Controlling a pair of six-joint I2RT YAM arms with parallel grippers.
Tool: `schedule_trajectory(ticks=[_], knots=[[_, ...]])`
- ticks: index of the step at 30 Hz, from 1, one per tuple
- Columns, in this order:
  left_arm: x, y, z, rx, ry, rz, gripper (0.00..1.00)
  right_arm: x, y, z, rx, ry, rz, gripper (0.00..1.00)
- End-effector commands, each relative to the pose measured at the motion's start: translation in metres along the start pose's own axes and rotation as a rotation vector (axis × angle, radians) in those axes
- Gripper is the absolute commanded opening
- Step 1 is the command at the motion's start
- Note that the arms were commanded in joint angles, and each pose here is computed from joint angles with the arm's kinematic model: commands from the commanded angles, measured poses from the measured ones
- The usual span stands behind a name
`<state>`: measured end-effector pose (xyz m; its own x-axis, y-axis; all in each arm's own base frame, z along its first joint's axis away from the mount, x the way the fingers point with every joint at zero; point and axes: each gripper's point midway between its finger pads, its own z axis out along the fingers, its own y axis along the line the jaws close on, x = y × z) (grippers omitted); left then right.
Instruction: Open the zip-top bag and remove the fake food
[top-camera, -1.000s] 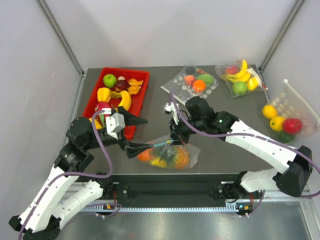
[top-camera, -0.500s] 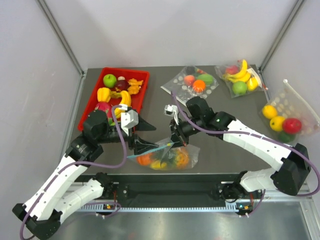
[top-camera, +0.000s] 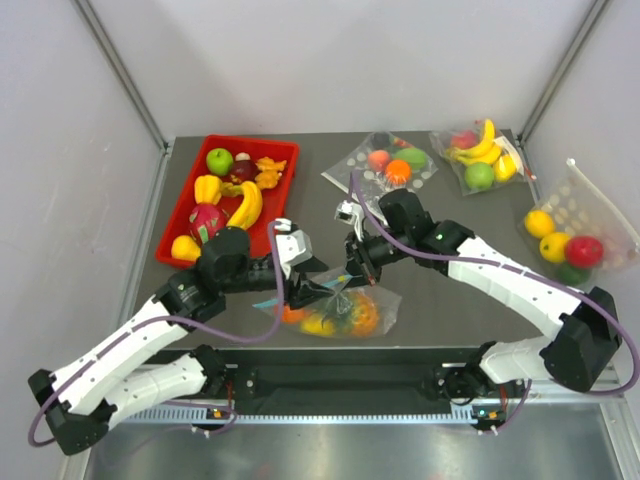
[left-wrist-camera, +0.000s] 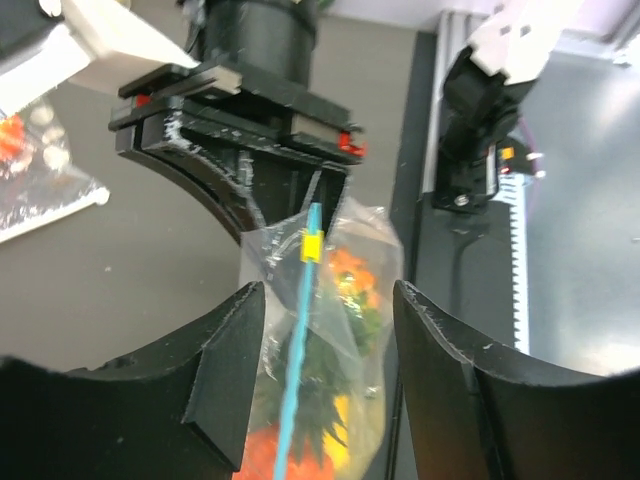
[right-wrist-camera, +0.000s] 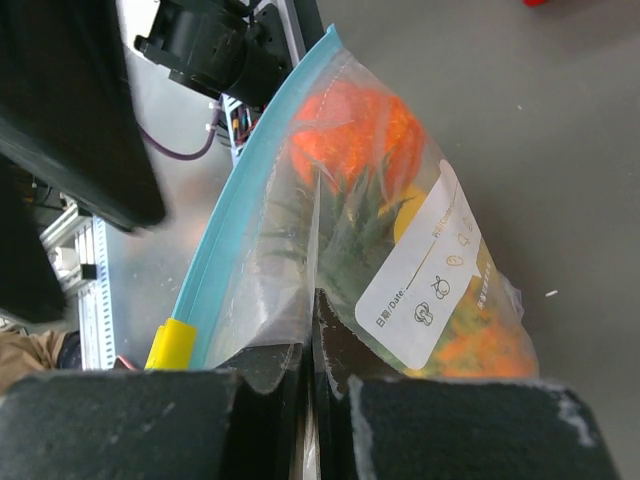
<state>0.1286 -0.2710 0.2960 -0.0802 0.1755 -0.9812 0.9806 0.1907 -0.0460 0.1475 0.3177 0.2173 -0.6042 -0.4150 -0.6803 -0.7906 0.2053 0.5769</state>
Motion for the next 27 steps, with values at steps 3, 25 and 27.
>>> schedule_trajectory(ticks=[3,25,27], knots=[[-0.023,0.008,0.016,-0.028,-0.024,0.068,0.57,-0.013,-0.003,0.002,-0.006,-0.039,-0.028,0.00],[-0.004,0.020,0.041,-0.072,0.055,0.059,0.42,-0.005,-0.003,0.001,-0.014,-0.041,-0.032,0.00],[-0.004,0.020,0.042,-0.072,0.055,0.060,0.39,-0.005,-0.003,0.001,-0.016,-0.041,-0.032,0.00]])
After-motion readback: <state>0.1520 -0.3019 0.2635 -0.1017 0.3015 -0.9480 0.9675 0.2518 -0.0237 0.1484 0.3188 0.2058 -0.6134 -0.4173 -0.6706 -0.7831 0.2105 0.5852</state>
